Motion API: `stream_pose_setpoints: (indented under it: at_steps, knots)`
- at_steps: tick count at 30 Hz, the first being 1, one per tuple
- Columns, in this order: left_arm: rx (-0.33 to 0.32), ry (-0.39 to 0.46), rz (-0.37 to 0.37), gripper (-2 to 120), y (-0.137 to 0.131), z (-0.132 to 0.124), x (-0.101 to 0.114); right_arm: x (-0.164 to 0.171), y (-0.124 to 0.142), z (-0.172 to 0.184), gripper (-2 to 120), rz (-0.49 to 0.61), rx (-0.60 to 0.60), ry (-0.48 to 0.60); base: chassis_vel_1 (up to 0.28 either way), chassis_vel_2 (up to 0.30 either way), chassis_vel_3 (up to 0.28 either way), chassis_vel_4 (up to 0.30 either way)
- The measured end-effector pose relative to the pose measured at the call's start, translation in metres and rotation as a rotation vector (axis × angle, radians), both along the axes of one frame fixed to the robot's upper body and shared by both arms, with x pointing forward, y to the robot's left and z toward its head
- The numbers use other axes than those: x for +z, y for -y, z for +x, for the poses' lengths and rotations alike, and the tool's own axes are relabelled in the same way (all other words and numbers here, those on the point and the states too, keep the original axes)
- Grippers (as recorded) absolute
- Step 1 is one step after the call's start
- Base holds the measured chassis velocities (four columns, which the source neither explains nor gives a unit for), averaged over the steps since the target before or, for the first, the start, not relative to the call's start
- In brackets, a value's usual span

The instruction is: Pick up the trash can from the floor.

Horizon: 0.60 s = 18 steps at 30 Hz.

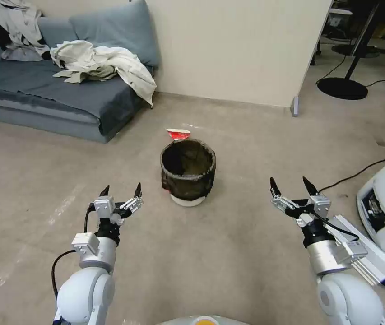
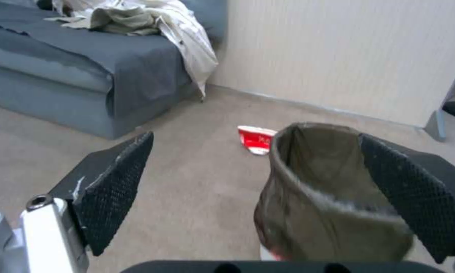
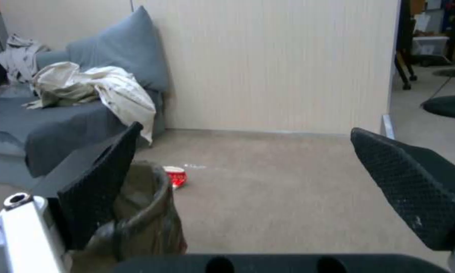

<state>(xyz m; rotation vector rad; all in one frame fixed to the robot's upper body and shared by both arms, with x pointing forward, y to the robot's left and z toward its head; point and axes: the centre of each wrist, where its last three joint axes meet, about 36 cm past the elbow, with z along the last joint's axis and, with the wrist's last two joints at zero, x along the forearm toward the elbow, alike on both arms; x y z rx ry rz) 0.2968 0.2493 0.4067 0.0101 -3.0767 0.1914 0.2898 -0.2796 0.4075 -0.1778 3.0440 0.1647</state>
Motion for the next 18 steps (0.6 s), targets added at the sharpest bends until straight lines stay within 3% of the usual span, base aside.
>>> stream_pose_setpoints:
  at_steps: [11, 18]
  knots:
    - [-0.003, -0.001, -0.002, 100, 0.0012, 0.0031, -0.0032, -0.0031, 0.0005, 0.0026, 100, 0.001, 0.006, 0.015, -0.171, 0.166, 0.168, -0.174]
    - [-0.006, 0.003, -0.001, 100, 0.0010, 0.0073, -0.0042, -0.0050, 0.0006, 0.0047, 100, 0.007, 0.013, 0.026, -0.070, 0.094, 0.089, -0.076]
